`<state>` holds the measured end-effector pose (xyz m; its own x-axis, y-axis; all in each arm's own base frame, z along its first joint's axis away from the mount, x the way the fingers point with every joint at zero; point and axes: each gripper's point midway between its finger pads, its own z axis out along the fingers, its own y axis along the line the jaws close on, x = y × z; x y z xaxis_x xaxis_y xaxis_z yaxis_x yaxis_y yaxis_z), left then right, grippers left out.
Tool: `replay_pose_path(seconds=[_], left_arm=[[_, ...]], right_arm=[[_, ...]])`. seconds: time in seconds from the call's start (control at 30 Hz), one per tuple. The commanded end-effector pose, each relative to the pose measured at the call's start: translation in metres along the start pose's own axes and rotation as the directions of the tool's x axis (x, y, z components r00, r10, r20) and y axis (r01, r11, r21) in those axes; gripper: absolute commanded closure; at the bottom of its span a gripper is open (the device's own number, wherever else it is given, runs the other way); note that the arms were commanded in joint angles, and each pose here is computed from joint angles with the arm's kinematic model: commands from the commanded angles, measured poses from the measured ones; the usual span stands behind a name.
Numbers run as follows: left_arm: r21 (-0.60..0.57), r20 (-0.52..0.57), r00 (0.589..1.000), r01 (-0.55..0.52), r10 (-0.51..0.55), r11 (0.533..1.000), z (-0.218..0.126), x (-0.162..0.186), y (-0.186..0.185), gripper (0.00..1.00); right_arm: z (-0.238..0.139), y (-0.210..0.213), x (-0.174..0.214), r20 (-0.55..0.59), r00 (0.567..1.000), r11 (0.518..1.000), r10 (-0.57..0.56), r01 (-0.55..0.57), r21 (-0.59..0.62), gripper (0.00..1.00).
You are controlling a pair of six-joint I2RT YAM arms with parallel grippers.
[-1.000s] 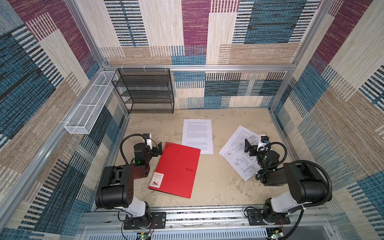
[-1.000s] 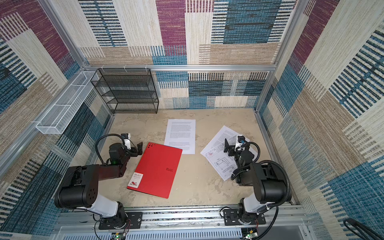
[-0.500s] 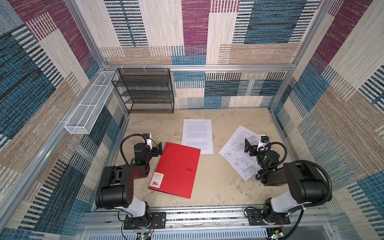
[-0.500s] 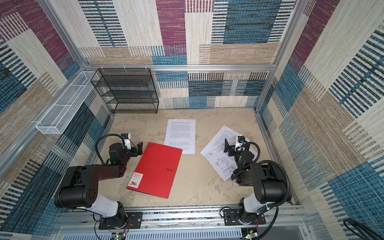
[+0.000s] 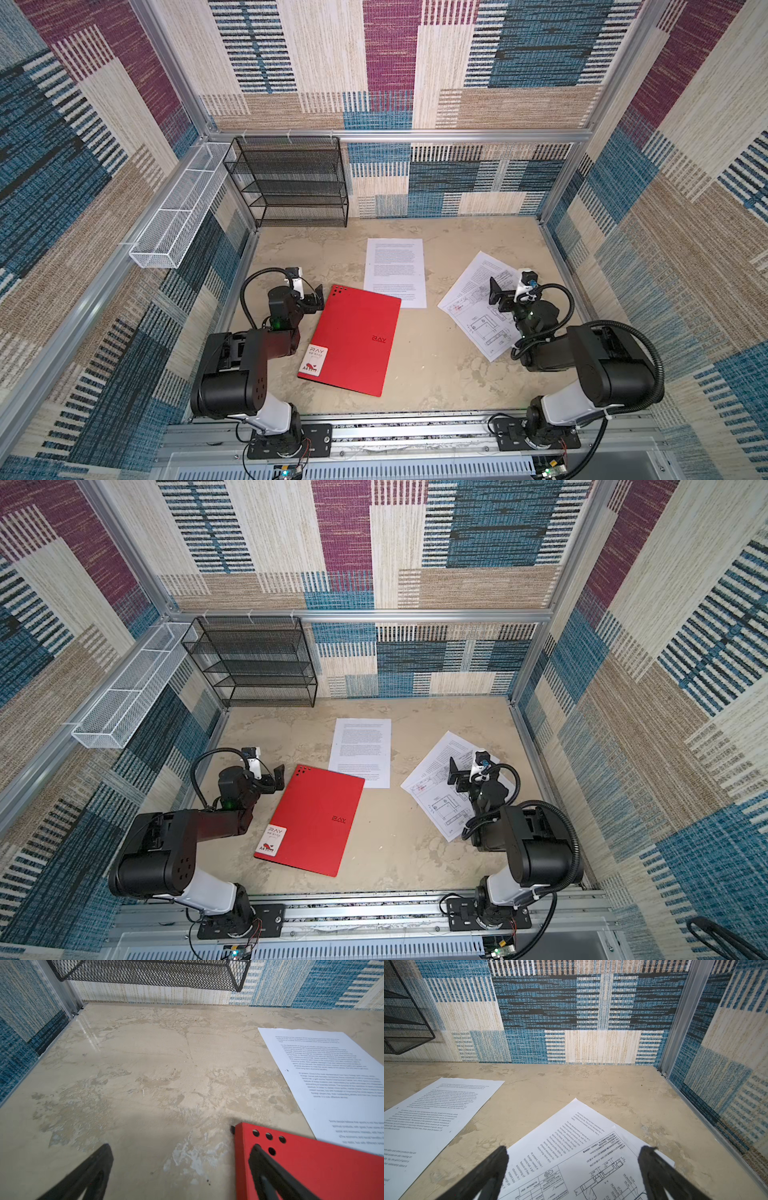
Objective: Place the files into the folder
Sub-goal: 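Move the left and right grippers to the red folder's nearer edge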
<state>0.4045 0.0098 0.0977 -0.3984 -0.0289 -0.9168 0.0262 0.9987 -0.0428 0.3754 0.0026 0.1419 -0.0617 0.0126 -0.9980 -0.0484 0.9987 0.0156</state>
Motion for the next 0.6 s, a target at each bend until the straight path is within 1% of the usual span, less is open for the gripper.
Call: replay_pose_path(seconds=[0.0,0.03,0.07,0.1,0.13,0.17,0.23,0.27,0.3,0.33,0.37,0.4,0.47,0.5,0.57], left_arm=[[-0.106,-0.09,0.995,0.041,-0.05,0.994,-0.005,-0.022,0.018,0.0],[-0.1,-0.085,0.995,0.046,-0.055,0.994,-0.007,-0.036,0.016,0.0],[-0.106,-0.093,0.992,0.079,-0.089,0.991,-0.012,-0.048,0.016,0.0],[-0.126,-0.106,0.983,0.133,-0.147,0.983,-0.018,-0.056,0.017,0.0],[-0.148,-0.129,0.967,0.202,-0.221,0.968,-0.026,-0.063,0.017,0.01],[-0.143,-0.161,0.949,0.251,-0.272,0.957,-0.032,-0.069,0.012,0.0],[-0.112,-0.236,0.911,0.318,-0.337,0.941,-0.045,-0.07,-0.001,0.0],[-0.104,-0.231,0.891,0.377,-0.391,0.92,-0.05,-0.072,-0.005,0.0],[-0.105,-0.241,0.857,0.444,-0.456,0.89,-0.056,-0.07,-0.009,0.01],[-0.079,-0.266,0.829,0.49,-0.492,0.868,-0.063,-0.071,-0.017,0.01],[-0.065,-0.297,0.814,0.504,-0.499,0.861,-0.07,-0.071,-0.023,0.01],[-0.08,-0.324,0.797,0.514,-0.51,0.854,-0.076,-0.068,-0.025,0.01],[-0.147,-0.402,0.749,0.515,-0.527,0.844,-0.091,-0.053,-0.025,0.0],[-0.187,-0.451,0.72,0.502,-0.528,0.844,-0.099,-0.042,-0.024,0.03],[-0.249,-0.533,0.655,0.484,-0.536,0.839,-0.114,-0.021,-0.025,0.06]], right_arm=[[0.001,-0.016,-0.019,0.013,0.999,0.992,0.031,-0.033,0.118,0.0],[0.005,-0.023,-0.026,-0.007,0.999,0.984,0.051,-0.049,0.17,0.0],[0.009,-0.033,-0.032,-0.023,0.995,0.97,0.093,-0.085,0.228,0.0],[0.01,-0.041,-0.036,-0.029,0.989,0.951,0.146,-0.132,0.281,0.0],[0.012,-0.046,-0.041,-0.045,0.978,0.931,0.204,-0.18,0.317,0.0],[0.014,-0.046,-0.045,-0.07,0.966,0.921,0.25,-0.215,0.326,0.0],[0.018,-0.036,-0.053,-0.11,0.954,0.929,0.279,-0.239,0.282,0.0],[0.016,-0.038,-0.056,-0.091,0.941,0.912,0.325,-0.286,0.295,0.01],[0.012,-0.044,-0.059,-0.049,0.913,0.868,0.404,-0.366,0.335,0.0],[0.01,-0.043,-0.058,-0.06,0.879,0.836,0.473,-0.426,0.347,0.0],[0.011,-0.029,-0.066,-0.086,0.868,0.85,0.488,-0.451,0.274,0.0],[0.011,-0.016,-0.073,-0.104,0.864,0.861,0.493,-0.467,0.201,0.0],[0.008,0.003,-0.077,-0.149,0.835,0.848,0.529,-0.513,0.136,0.0],[0.006,0.015,-0.075,-0.19,0.819,0.84,0.542,-0.533,0.097,0.0],[0.0,0.042,-0.066,-0.271,0.803,0.841,0.531,-0.539,0.05,0.0]])
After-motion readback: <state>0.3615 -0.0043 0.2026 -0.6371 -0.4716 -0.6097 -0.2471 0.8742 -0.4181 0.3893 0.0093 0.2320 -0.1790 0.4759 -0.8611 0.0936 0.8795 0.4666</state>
